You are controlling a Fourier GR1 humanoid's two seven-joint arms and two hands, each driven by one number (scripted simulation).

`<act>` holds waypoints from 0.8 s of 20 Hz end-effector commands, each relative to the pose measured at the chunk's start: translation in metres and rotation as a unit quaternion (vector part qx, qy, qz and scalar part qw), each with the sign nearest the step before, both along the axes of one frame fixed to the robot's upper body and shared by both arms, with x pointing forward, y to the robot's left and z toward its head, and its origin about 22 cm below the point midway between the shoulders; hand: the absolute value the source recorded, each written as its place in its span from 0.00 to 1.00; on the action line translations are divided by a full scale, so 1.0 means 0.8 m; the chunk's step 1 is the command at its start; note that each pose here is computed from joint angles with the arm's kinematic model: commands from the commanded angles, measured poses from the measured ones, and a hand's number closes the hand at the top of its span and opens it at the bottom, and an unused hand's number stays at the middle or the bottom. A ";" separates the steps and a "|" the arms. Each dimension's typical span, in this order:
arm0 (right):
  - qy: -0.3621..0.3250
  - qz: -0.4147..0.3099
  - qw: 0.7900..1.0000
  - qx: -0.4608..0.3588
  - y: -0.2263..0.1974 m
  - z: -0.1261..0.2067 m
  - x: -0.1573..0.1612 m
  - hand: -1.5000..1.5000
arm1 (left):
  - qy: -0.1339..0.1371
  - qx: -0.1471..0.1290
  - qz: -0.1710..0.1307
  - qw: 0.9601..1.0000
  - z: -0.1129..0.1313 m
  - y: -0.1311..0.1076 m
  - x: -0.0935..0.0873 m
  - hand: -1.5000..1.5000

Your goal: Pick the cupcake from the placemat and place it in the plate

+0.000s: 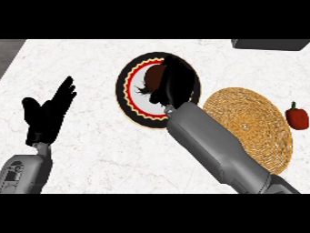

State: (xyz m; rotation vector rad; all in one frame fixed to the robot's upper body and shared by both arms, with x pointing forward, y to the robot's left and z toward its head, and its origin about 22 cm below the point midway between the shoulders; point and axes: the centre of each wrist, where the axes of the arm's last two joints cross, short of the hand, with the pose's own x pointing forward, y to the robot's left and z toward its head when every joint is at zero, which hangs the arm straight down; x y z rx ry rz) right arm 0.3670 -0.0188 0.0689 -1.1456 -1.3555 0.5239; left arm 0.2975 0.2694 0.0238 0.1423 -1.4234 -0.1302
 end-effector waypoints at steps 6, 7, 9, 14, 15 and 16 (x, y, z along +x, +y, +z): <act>0.015 0.044 0.996 0.081 -0.016 -0.026 0.010 0.00 | 0.007 -0.001 0.015 1.000 -0.011 0.010 -0.010 0.50; -0.003 0.041 0.997 0.069 -0.015 -0.025 0.017 0.00 | 0.004 -0.010 0.004 1.000 0.008 0.002 -0.002 0.50; -0.055 0.069 0.994 0.071 -0.017 -0.026 0.011 0.00 | 0.005 -0.001 0.015 1.000 0.006 0.013 -0.005 0.50; -0.172 0.143 0.961 0.163 0.011 0.017 -0.012 0.00 | -0.005 -0.003 0.016 1.000 0.007 0.023 0.000 0.50; -0.180 0.139 0.958 0.174 0.016 0.019 -0.014 0.00 | 0.004 -0.007 0.007 1.000 0.001 0.014 -0.012 0.50; -0.181 0.144 0.953 0.193 0.020 0.033 -0.014 0.00 | 0.003 -0.005 0.007 1.000 0.005 -0.009 0.007 0.50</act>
